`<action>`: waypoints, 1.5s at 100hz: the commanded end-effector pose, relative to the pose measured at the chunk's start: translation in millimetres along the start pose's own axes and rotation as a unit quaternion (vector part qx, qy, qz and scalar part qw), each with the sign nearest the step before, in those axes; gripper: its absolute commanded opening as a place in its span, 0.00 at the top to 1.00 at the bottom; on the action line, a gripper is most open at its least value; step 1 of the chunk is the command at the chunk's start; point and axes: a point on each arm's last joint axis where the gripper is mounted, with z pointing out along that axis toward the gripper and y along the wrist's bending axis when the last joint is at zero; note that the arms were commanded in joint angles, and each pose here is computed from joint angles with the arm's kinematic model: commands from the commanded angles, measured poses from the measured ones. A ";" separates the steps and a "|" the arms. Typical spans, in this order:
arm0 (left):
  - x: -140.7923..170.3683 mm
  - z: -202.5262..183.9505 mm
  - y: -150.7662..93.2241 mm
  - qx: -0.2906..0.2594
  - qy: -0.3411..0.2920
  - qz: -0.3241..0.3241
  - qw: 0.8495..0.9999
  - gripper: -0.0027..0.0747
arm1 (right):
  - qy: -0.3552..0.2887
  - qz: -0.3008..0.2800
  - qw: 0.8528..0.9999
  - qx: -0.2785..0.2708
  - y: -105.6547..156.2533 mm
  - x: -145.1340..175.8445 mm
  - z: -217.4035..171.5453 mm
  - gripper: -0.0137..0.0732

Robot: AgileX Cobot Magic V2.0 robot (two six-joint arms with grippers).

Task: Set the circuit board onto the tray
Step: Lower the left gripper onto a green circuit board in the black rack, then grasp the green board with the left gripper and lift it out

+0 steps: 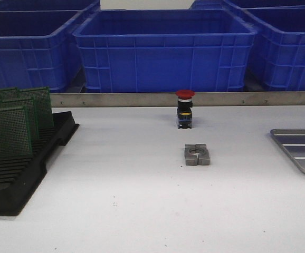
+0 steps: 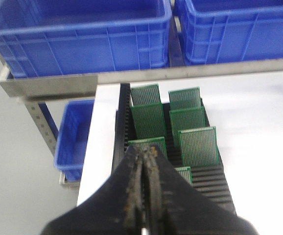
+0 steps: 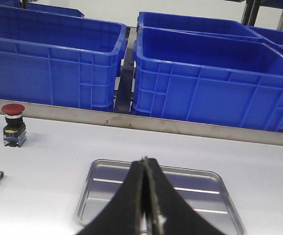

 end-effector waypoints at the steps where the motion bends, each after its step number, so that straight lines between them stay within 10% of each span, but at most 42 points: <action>1: -28.8 9.4 -0.5 0.005 0.002 -0.011 1.000 0.98 | -0.047 -0.005 0.999 -0.002 0.5 -8.5 -1.7 0.91; 34: -57.6 84.5 -0.7 0.019 0.152 0.058 0.987 0.52 | -0.047 -0.005 0.999 -0.002 0.5 -8.5 -1.7 0.91; 49: -59.3 121.9 -8.0 0.075 0.197 0.168 0.963 0.52 | -0.047 -0.005 0.999 -0.002 0.5 -8.5 -1.7 0.91; 85: -36.6 199.4 -34.2 0.257 0.235 0.440 0.828 0.52 | -0.047 -0.005 0.999 -0.002 0.5 -8.5 -1.7 0.91; 150: -3.9 239.5 -34.7 0.315 0.295 0.486 0.760 0.52 | -0.047 -0.005 0.999 -0.002 0.5 -8.5 -1.7 0.91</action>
